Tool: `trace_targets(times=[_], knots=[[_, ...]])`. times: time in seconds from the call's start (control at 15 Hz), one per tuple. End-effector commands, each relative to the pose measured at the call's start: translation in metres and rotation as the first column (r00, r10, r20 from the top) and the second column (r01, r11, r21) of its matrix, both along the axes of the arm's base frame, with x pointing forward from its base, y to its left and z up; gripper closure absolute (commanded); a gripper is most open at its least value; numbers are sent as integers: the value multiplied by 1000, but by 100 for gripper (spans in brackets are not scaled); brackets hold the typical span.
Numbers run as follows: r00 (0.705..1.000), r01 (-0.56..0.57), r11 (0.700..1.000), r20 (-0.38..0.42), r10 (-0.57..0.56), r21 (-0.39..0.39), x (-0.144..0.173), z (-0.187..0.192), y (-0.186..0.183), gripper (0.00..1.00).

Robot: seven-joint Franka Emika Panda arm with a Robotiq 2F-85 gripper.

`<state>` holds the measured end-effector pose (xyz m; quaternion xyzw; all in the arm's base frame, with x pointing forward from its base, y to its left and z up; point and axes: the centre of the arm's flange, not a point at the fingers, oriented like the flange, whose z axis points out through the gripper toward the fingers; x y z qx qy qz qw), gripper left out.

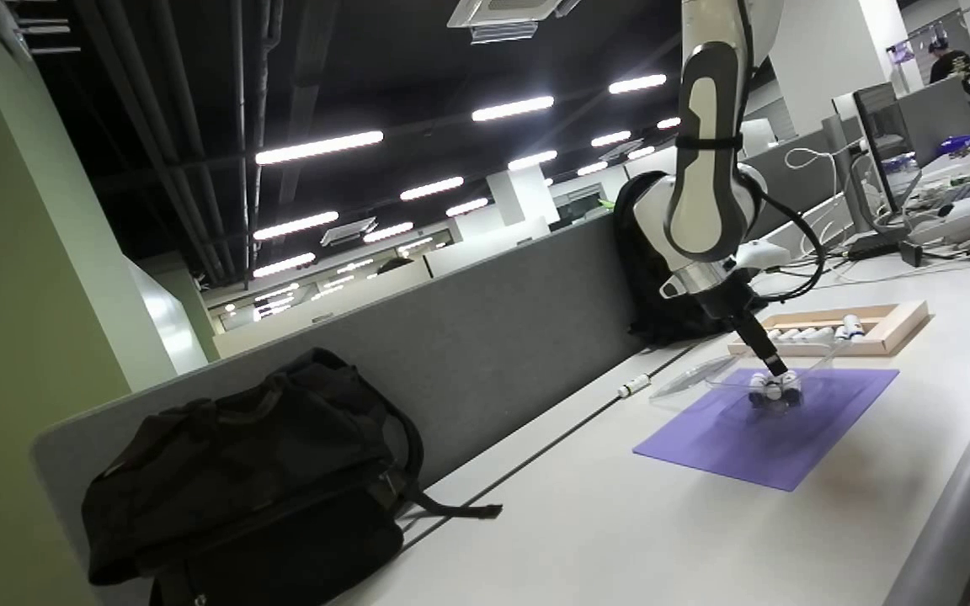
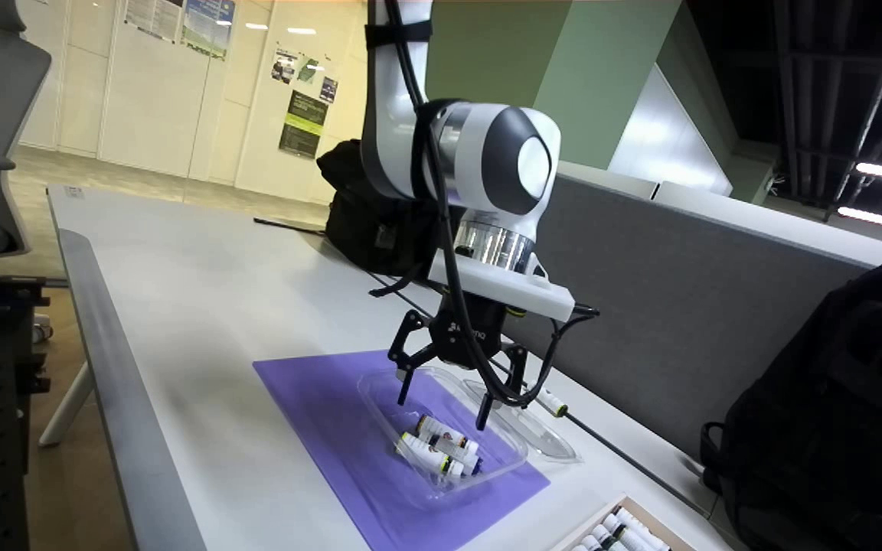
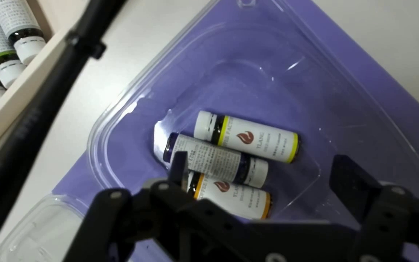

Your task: Remove one bottle from the container and place it on the right side of the tray

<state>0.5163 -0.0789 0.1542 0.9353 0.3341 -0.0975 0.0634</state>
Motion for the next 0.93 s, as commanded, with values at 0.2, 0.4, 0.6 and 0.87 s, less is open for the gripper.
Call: trace_targets(times=[0.2, 0.4, 0.6, 0.87], knots=[[998, -60, 998, 36, 60, 13, -5, -15, 4, 0], [974, -221, 975, 62, 220, 14, -10, -29, 10, 0], [932, -354, 935, 81, 353, 2, -14, -36, 18, 0], [907, -410, 912, 112, 407, 2, -20, -44, 21, 0]])
